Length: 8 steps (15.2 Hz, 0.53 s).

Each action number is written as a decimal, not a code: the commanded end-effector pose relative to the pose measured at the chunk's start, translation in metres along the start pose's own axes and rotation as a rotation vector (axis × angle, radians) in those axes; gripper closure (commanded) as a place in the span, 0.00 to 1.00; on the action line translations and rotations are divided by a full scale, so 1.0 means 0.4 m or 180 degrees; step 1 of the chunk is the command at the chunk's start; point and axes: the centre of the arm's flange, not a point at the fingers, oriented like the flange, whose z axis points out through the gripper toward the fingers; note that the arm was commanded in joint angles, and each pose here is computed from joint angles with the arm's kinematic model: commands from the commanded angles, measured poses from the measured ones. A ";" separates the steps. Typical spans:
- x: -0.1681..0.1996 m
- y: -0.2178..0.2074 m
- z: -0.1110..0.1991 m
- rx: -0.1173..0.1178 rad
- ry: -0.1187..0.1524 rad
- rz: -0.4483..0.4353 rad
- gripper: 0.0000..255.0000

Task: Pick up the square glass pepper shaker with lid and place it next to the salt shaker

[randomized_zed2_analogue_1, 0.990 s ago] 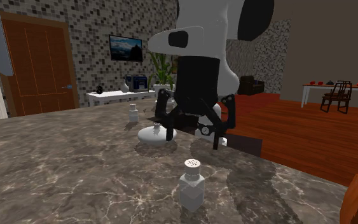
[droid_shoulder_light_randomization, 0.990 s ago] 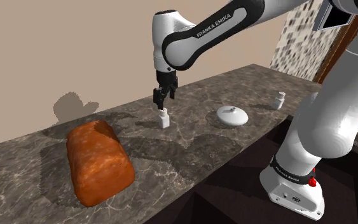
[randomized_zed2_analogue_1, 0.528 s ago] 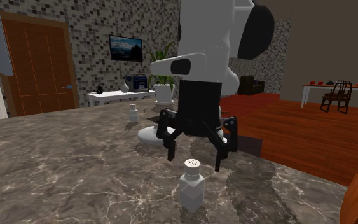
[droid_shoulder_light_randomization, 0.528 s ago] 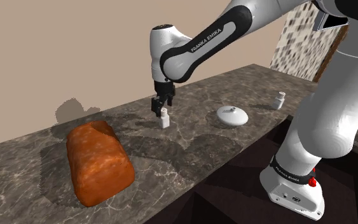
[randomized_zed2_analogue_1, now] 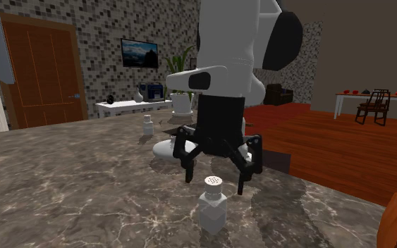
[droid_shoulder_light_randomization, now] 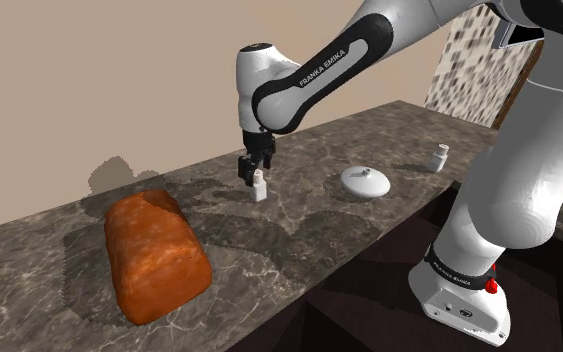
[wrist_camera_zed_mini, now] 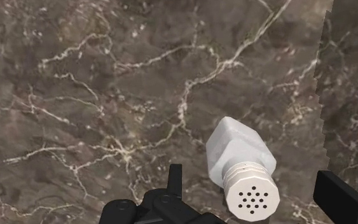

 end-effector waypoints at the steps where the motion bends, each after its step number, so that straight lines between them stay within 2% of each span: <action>1: 0.000 0.000 0.000 0.0000 0.0000 0.0000 0.00; 2: 0.000 0.000 0.000 0.0000 0.0000 0.0000 1.00; 8: 0.000 0.000 0.000 0.0000 0.0000 0.0000 1.00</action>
